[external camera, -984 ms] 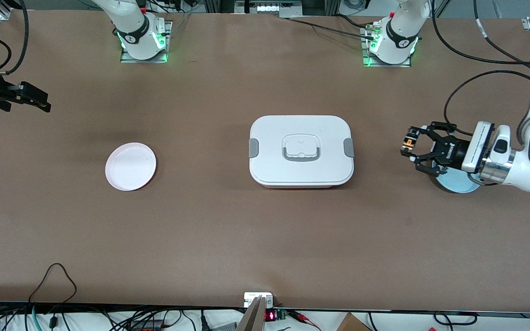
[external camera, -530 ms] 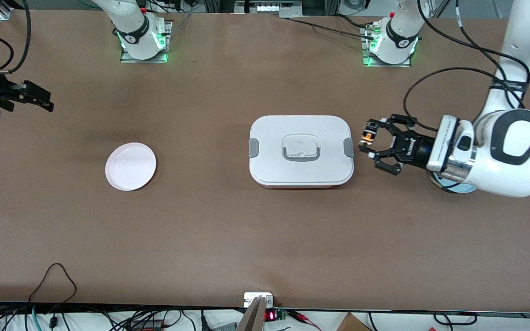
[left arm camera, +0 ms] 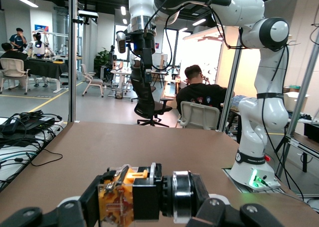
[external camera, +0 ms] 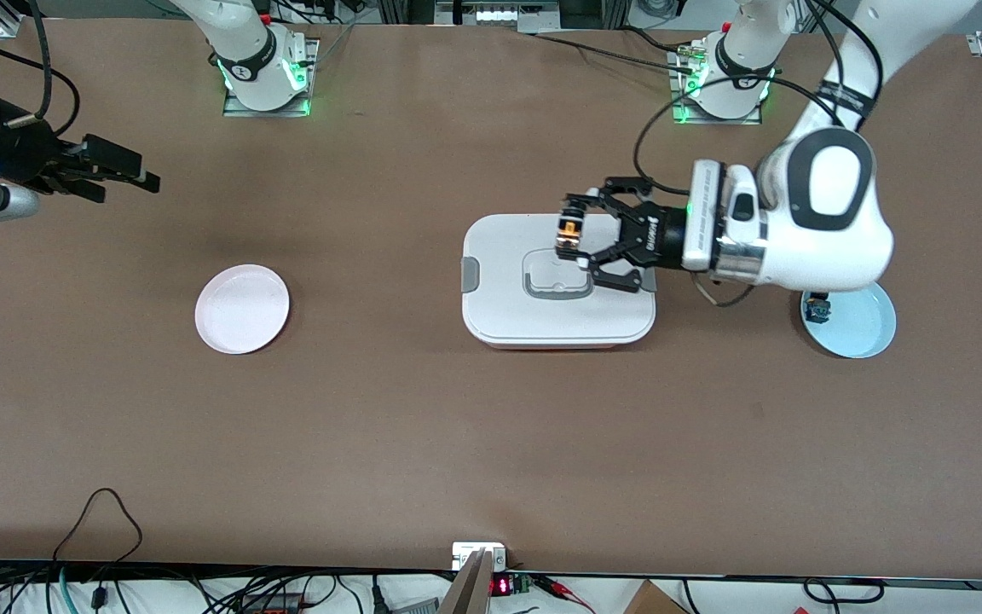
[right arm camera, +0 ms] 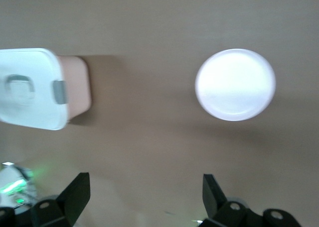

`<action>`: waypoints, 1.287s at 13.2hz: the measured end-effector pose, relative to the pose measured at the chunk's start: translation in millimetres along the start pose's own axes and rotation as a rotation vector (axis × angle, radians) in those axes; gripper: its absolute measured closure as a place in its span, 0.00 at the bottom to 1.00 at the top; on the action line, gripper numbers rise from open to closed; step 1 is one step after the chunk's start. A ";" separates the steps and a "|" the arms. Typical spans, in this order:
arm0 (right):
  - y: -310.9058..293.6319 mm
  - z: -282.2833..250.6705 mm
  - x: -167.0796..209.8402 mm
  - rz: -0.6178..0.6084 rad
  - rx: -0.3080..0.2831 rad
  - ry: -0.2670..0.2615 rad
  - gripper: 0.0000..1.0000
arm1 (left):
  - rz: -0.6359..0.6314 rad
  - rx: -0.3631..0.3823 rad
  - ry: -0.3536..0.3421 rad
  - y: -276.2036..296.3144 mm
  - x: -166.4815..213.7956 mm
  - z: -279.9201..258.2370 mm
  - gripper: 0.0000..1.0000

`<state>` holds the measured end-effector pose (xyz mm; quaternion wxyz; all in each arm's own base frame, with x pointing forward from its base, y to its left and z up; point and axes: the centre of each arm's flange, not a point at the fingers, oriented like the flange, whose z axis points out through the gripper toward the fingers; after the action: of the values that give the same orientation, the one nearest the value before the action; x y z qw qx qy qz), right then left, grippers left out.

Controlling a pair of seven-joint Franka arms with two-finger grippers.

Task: Transfer orange switch to right arm and place
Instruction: 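Lift the orange switch and carry it over the white box, then hold the switch with the left gripper while the right gripper approaches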

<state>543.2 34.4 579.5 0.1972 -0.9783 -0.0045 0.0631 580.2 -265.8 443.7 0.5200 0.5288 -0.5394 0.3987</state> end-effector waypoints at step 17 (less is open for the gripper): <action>-103.9 184.0 45.2 0.145 1.104 -0.237 0.00 | -0.007 -0.008 0.108 20.6 -19.4 33.1 0.28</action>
<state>566.7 202.6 445.9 0.6727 -0.7142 0.0742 0.1786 553.3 -292.7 422.4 0.5519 0.5064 -0.5102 0.4226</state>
